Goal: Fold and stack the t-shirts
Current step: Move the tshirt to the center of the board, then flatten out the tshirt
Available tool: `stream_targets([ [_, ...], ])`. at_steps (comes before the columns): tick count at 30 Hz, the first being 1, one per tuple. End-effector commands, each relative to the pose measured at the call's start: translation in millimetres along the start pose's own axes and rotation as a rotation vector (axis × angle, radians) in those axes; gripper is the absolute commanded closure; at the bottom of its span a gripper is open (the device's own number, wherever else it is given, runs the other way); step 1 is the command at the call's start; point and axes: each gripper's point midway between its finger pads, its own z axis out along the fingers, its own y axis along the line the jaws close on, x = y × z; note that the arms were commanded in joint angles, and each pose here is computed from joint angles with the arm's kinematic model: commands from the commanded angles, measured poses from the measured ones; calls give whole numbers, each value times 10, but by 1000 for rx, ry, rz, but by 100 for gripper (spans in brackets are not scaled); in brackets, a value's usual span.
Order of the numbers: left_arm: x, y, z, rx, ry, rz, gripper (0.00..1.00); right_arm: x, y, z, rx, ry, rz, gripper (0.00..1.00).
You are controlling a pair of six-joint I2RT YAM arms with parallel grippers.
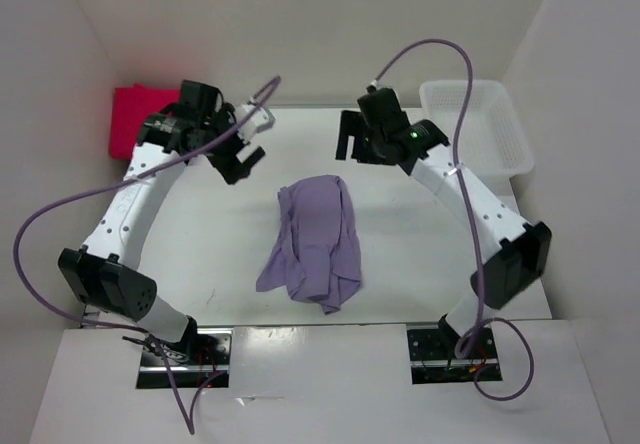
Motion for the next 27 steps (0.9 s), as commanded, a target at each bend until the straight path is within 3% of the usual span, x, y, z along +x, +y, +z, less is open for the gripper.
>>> stream_targets([
  [1,63,-786,138,236,32,140,0,226,-226,-297,14,-27,87,14],
  [3,171,-1021,308,290,73,155,0,499,-339,-308,25,6,151,27],
  [4,325,-1225,428,331,119,149,0,930,-428,-195,43,101,158,29],
  [6,391,-1383,523,353,136,159,0,1194,-427,-195,23,143,244,30],
  [8,437,-1675,622,433,157,155,0,1725,-416,-143,42,259,294,31],
  [12,684,-2150,852,543,224,135,0,2471,-347,-35,82,414,313,31],
  [22,801,-2355,1389,534,210,72,0,3054,-293,251,117,555,300,31],
  [24,901,-2435,1475,564,228,63,0,3084,-294,254,119,568,300,45],
  [25,900,-2453,1501,573,225,60,0,3084,-294,254,119,568,300,67],
  [27,919,-2476,1549,580,214,68,0,3094,-331,248,136,568,295,86],
])
